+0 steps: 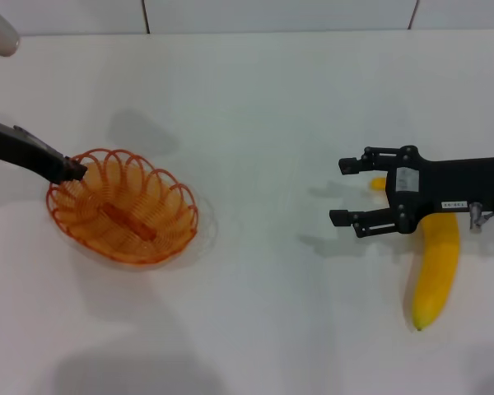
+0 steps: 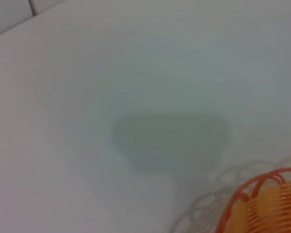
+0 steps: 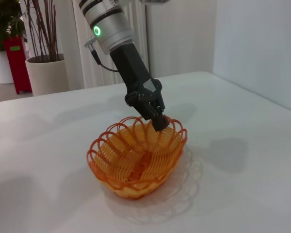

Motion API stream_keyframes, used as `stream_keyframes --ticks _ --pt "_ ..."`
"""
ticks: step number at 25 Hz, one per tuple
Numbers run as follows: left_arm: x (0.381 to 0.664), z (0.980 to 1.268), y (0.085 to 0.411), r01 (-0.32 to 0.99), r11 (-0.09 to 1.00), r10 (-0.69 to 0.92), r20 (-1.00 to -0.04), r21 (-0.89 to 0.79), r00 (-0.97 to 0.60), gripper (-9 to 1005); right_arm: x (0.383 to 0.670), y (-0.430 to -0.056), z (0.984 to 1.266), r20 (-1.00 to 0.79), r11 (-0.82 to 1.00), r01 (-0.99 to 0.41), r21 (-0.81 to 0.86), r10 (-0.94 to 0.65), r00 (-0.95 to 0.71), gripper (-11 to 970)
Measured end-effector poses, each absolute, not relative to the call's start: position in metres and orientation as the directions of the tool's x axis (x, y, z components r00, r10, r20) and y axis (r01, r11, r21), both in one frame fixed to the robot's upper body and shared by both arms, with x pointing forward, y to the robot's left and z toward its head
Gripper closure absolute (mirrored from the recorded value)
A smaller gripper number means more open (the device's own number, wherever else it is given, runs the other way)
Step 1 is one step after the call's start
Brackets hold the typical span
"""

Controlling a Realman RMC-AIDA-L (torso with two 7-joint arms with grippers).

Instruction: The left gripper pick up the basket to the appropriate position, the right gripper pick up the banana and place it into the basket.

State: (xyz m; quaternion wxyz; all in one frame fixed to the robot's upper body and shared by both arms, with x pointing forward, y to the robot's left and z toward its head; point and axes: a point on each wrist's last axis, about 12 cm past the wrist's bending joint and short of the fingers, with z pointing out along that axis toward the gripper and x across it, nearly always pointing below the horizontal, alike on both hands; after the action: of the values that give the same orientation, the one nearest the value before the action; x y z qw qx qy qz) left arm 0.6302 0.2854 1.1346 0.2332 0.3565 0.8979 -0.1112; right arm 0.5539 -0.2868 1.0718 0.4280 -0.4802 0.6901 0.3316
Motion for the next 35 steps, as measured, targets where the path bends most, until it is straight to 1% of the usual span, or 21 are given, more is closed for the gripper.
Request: stream_keyframes --ticks 2,17,25,35 --pt "0.630 1.135 0.284 0.693 0.720 0.584 -0.504 -0.040 -0.636 895 0.554 -0.287 1.071 -0.909 0.320 -0.946 0.048 -0.379 -0.174 96" --pt "0.633 1.140 0.271 0.691 0.715 0.512 -0.592 -0.109 -0.623 905 0.556 -0.284 1.069 -0.905 0.331 -0.943 0.042 -0.388 -0.177 97" --pt "0.629 1.130 0.268 0.674 0.717 0.445 -0.630 -0.175 -0.637 916 0.557 -0.284 1.070 -0.905 0.333 -0.942 0.037 -0.389 -0.173 98" --pt "0.629 1.125 0.265 0.657 0.724 0.392 -0.661 -0.207 -0.640 922 0.565 -0.294 1.079 -0.926 0.397 -0.918 0.008 -0.343 -0.157 99"
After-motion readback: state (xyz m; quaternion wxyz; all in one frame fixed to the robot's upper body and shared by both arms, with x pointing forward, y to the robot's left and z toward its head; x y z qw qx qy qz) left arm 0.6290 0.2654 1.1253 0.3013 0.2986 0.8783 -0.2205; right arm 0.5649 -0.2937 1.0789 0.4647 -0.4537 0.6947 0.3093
